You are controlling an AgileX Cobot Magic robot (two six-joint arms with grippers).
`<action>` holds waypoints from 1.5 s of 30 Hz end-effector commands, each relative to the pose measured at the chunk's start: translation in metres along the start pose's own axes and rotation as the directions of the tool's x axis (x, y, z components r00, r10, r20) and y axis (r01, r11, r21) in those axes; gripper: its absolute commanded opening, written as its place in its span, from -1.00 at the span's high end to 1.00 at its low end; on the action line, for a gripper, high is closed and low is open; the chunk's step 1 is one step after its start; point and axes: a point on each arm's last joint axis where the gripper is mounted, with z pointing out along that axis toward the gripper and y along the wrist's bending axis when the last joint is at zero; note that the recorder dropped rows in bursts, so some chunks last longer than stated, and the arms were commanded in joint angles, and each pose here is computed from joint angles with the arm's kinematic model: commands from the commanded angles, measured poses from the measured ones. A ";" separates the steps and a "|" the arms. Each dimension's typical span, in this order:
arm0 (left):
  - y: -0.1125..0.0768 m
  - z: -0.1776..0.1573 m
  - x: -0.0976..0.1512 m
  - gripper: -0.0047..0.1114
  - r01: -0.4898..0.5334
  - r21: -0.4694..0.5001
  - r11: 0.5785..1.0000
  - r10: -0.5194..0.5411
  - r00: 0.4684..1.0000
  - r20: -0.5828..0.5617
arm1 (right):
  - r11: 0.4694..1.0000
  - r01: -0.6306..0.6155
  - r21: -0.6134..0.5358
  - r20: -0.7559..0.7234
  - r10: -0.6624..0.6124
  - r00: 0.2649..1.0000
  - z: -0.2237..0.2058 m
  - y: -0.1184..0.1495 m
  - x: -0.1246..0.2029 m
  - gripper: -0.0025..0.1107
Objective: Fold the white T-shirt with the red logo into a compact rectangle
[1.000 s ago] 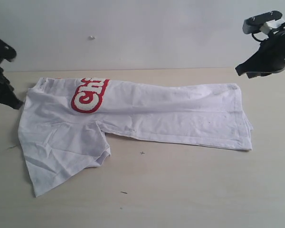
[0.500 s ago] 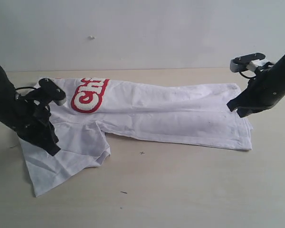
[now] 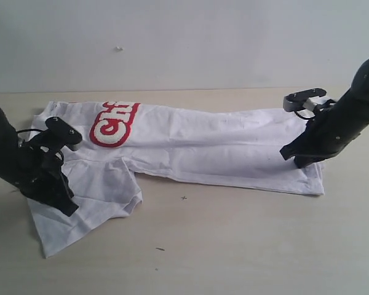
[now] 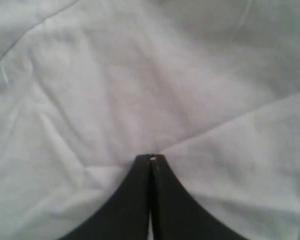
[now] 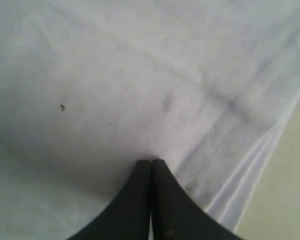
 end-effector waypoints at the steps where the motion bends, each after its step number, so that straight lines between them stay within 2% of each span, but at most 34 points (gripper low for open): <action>1: -0.024 0.015 0.037 0.92 0.028 0.160 0.987 0.006 0.979 -0.205 | 1.000 0.005 -0.019 -0.046 -0.006 0.999 0.008 0.014 0.014 0.96; 6: -0.042 0.009 0.046 0.92 0.048 0.287 0.957 0.052 0.942 -0.331 | 0.999 0.028 -0.020 -0.052 -0.029 0.998 0.003 0.031 0.023 0.96; 10: -0.049 0.001 0.053 0.92 0.097 0.336 0.937 0.060 0.902 -0.428 | 0.998 0.059 -0.033 -0.095 -0.062 0.994 0.003 0.048 0.035 0.96; 13: -0.053 -0.009 0.062 0.92 0.124 0.379 0.917 0.104 0.843 -0.528 | 0.997 0.077 -0.017 -0.119 -0.078 0.990 0.000 0.057 0.041 0.96; 16: -0.053 -0.015 0.072 0.92 0.141 0.344 0.928 0.097 0.801 -0.590 | 0.998 0.066 -0.005 -0.110 -0.066 0.992 -0.013 0.061 0.043 0.96; 19: -0.051 -0.019 0.075 0.92 0.118 0.312 0.943 0.100 0.792 -0.602 | 0.997 0.077 -0.002 -0.107 -0.076 0.991 -0.029 0.063 0.046 0.96; 21: -0.048 -0.026 0.069 0.92 0.096 0.280 0.955 0.080 0.828 -0.556 | 0.996 0.092 0.009 -0.090 -0.091 0.992 -0.045 0.066 0.048 0.96; 23: -0.043 -0.041 0.054 0.92 0.058 0.214 0.975 0.042 0.898 -0.437 | 0.994 0.104 0.027 -0.046 -0.103 0.994 -0.062 0.068 0.046 0.96; 26: -0.035 -0.071 0.031 0.92 0.030 0.081 0.996 -0.012 0.977 -0.214 | 0.995 0.096 0.041 0.022 -0.097 0.995 -0.076 0.069 0.040 0.96; 27: -0.027 -0.083 0.021 0.92 0.076 -0.011 0.997 -0.077 0.994 -0.077 | 0.995 0.094 0.020 0.056 -0.095 0.994 -0.077 0.072 0.038 0.96; 28: -0.023 -0.087 0.018 0.92 0.117 -0.045 0.992 -0.118 0.993 -0.019 | 0.996 0.087 -0.001 0.074 -0.086 0.994 -0.077 0.074 0.035 0.96; 29: -0.015 -0.091 0.012 0.92 0.238 -0.087 0.967 -0.229 0.968 0.100 | 0.997 0.067 -0.041 0.113 -0.062 0.992 -0.076 0.077 0.029 0.96; 33: -0.003 -0.067 0.011 0.92 0.305 -0.097 0.947 -0.292 0.948 0.128 | 0.995 0.033 -0.093 0.126 -0.021 0.992 -0.061 0.074 0.007 0.96; 36: 0.015 -0.044 0.014 0.92 0.372 -0.113 0.921 -0.360 0.926 0.118 | 0.996 0.025 -0.085 0.125 -0.014 0.992 -0.044 0.068 -0.005 0.96; 38: 0.041 -0.029 0.017 0.92 0.440 -0.128 0.889 -0.428 0.897 0.109 | 0.998 0.013 -0.065 0.125 -0.005 0.992 -0.020 0.061 -0.014 0.96; 41: 0.056 -0.021 0.019 0.92 0.466 -0.144 0.873 -0.452 0.884 0.119 | 0.999 0.005 -0.037 0.148 0.001 0.989 -0.004 0.054 -0.023 0.96; 45: 0.070 -0.012 0.021 0.92 0.458 -0.184 0.870 -0.433 0.887 0.162 | 1.000 0.014 -0.026 0.125 -0.011 0.992 0.021 0.048 -0.028 0.96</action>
